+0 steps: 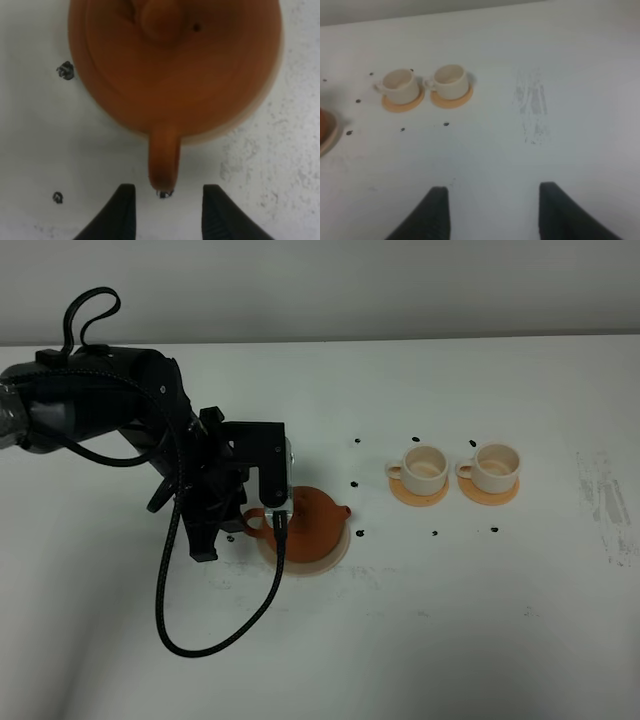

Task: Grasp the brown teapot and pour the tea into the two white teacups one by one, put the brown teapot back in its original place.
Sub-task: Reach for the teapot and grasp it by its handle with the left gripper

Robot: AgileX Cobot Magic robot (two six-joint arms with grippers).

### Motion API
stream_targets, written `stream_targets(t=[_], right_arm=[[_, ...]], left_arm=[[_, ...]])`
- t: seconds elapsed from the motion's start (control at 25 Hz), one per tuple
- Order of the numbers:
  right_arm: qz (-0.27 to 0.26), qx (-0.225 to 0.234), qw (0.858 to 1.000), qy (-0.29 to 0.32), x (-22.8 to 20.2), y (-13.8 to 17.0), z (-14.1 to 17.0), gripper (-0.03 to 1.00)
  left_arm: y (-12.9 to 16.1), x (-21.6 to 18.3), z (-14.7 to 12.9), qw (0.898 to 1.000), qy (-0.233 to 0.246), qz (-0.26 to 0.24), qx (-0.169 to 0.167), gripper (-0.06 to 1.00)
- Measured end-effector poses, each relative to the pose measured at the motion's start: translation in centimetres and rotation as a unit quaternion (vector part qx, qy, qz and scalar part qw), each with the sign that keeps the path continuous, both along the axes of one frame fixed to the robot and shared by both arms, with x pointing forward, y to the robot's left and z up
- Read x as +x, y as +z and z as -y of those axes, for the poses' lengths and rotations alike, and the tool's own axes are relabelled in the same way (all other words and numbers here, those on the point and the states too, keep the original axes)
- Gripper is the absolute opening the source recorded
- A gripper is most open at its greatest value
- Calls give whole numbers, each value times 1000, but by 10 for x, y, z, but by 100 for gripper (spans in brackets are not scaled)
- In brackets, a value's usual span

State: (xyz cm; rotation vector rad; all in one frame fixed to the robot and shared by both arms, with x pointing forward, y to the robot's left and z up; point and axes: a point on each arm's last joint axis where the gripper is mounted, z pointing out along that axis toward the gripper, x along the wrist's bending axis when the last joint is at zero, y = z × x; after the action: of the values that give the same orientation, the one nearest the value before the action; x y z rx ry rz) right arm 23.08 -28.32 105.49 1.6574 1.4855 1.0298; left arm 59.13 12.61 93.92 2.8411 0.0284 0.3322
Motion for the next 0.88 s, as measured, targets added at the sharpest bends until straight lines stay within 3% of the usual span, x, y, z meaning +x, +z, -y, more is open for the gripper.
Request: stream_targets(t=[0.88], right_arm=[[0, 0, 1000, 0, 0, 0, 0, 39]], left_arm=[[-6, 2, 9, 1000, -10, 17, -6, 30]])
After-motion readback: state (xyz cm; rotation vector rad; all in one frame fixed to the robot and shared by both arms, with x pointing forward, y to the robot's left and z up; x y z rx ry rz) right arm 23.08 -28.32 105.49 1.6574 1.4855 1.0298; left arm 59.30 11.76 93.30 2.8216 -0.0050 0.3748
